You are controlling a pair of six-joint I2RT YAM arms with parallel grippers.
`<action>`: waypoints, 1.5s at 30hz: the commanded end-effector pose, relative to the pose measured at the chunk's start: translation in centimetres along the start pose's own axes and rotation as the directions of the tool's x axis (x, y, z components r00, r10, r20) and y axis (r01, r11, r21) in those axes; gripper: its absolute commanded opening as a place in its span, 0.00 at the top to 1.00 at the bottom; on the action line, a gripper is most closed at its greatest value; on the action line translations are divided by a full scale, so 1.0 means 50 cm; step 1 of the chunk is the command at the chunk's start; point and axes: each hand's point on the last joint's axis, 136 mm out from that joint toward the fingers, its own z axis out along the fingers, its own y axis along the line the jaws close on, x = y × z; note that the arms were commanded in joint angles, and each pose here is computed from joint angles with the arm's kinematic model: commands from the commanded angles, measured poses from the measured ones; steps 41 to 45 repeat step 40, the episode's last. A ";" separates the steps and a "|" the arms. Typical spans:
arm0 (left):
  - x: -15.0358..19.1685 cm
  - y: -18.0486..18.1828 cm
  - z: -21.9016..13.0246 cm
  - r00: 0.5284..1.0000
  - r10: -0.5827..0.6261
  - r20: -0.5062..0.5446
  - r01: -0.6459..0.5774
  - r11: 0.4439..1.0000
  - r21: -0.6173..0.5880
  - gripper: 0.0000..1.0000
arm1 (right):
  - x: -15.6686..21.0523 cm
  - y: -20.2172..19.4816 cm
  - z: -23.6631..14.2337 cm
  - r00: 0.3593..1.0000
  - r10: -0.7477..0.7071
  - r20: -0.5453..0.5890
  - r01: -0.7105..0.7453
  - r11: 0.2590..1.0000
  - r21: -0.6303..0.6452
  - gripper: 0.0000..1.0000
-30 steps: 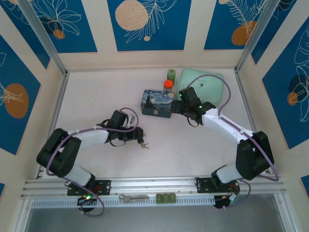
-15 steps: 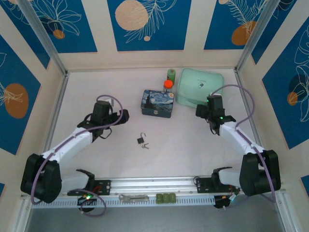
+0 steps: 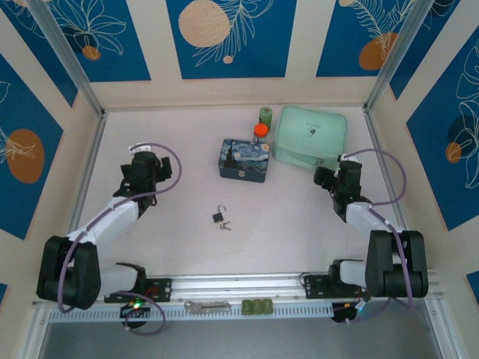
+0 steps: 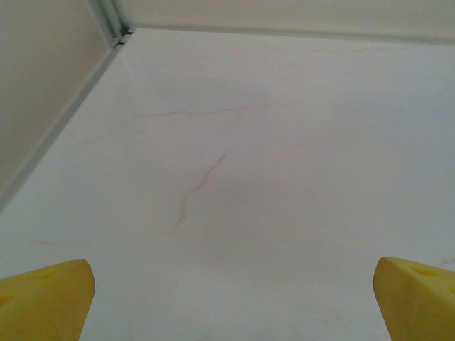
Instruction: Unlock the padlock with the key
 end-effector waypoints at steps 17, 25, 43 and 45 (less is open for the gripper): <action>0.060 -0.013 0.065 0.955 0.147 0.257 -0.160 0.987 0.032 0.01 | -0.021 0.095 0.055 0.967 -0.134 0.217 0.172 0.971 -0.166 0.01; 0.083 -0.017 0.081 0.963 0.085 0.256 -0.129 0.979 0.156 0.01 | -0.021 0.095 0.055 0.966 -0.136 0.218 0.174 0.971 -0.167 0.01; 0.084 -0.020 0.092 0.972 0.097 0.215 -0.132 0.979 0.156 0.01 | -0.022 0.096 0.054 0.966 -0.136 0.220 0.174 0.971 -0.166 0.01; 0.084 -0.020 0.092 0.972 0.097 0.215 -0.132 0.979 0.156 0.01 | -0.022 0.096 0.054 0.966 -0.136 0.220 0.174 0.971 -0.166 0.01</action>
